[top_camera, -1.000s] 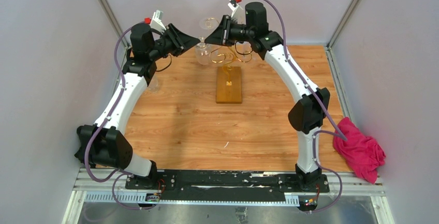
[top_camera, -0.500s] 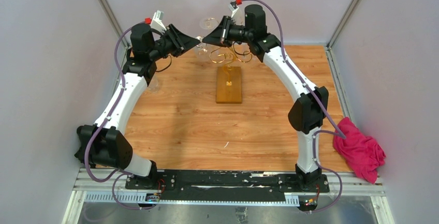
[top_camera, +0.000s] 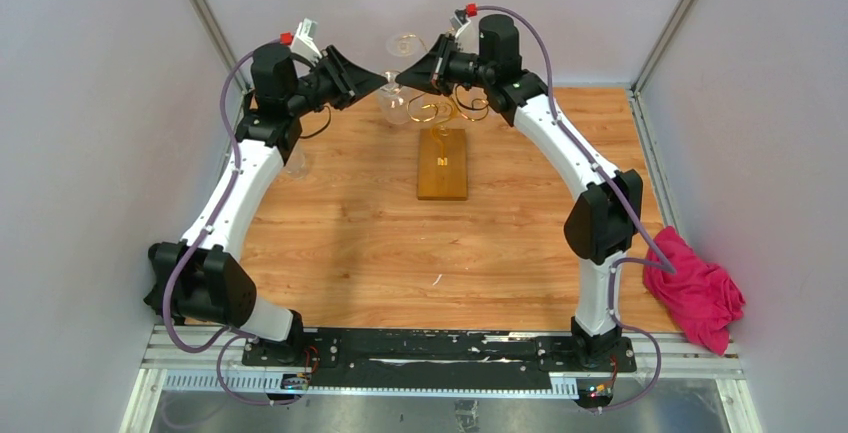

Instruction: Turn the mug right side up

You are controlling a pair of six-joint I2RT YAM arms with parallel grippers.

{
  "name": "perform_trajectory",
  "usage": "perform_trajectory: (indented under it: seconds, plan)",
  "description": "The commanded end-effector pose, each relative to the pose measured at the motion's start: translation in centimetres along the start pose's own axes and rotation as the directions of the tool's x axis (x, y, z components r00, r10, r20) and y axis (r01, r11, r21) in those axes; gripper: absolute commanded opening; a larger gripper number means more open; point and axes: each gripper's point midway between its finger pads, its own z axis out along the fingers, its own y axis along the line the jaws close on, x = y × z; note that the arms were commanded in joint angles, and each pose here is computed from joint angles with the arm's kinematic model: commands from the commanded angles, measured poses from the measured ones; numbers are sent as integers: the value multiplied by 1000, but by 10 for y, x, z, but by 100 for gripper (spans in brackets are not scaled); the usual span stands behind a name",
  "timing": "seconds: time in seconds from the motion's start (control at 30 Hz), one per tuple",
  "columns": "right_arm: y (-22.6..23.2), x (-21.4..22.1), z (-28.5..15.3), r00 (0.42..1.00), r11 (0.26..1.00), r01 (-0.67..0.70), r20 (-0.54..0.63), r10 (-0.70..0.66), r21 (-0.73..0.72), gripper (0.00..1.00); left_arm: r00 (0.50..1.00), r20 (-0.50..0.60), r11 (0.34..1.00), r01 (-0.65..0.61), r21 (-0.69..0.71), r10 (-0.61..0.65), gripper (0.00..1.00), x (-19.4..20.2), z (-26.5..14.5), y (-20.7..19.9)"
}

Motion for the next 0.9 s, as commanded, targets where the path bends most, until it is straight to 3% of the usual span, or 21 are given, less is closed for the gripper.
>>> perform_trajectory:
  seconds: [0.0, 0.23, 0.87]
  plan:
    - [2, 1, -12, 998, 998, -61, -6, 61, 20, 0, 999, -2, 997, -51, 58, 51, 35, -7, -10, -31]
    - [6, 0, -12, 994, 995, -104, -9, 104, -5, 0, 993, 38, 994, -110, 30, 108, 37, -16, -26, -46]
    - [37, 15, -6, 992, 990, -107, -72, 101, -93, 0, 994, 27, 994, -105, 18, 104, 35, -9, -29, -40]
